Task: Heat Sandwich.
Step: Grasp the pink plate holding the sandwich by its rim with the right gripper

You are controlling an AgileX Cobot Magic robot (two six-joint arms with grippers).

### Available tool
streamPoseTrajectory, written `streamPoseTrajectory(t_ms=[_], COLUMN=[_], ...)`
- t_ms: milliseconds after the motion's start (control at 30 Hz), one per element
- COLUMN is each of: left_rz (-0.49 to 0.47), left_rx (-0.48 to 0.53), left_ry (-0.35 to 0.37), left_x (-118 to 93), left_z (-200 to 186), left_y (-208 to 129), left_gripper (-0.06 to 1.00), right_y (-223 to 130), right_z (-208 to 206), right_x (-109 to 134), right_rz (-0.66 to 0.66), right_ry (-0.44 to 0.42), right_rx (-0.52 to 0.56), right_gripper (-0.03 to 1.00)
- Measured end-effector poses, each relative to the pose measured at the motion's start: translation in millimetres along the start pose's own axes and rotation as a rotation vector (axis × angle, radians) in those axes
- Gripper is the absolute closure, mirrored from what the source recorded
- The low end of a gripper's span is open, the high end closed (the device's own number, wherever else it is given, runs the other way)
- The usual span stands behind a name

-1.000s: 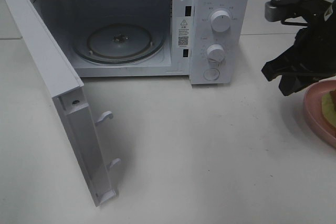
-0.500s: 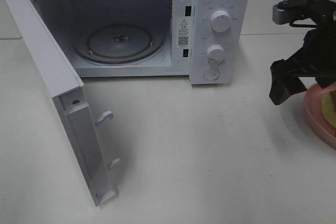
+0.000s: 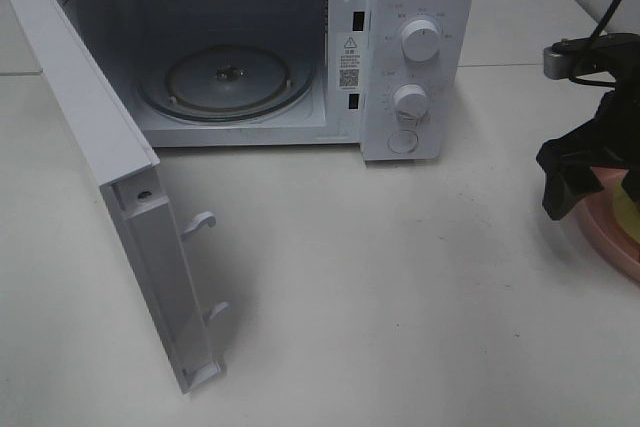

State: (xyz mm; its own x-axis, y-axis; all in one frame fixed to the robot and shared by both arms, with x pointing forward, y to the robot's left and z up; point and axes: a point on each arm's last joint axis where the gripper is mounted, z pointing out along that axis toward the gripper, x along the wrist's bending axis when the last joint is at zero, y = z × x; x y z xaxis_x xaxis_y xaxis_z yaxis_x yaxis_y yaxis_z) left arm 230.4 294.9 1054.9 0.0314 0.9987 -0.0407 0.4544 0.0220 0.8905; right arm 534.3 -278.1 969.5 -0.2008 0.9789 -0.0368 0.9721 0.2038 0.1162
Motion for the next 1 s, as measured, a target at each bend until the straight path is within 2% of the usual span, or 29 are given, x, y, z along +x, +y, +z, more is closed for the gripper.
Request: streamPoseTrajectory(t_ms=[500, 1000], left_rz=[0.0, 0.0], left_rx=[0.0, 0.0], left_ry=[0.0, 0.0], left_x=[0.0, 0.0], left_z=[0.0, 0.0], left_y=[0.0, 0.0], left_gripper=[0.21, 0.21], right_y=[12.6, 20.7], right_z=[42.5, 81.2], right_x=[-18.9, -28.8], right_rz=[0.079, 0.107], right_ry=[0.001, 0.0], right_rx=[0.053, 0.052], right_gripper=[0.13, 0.13])
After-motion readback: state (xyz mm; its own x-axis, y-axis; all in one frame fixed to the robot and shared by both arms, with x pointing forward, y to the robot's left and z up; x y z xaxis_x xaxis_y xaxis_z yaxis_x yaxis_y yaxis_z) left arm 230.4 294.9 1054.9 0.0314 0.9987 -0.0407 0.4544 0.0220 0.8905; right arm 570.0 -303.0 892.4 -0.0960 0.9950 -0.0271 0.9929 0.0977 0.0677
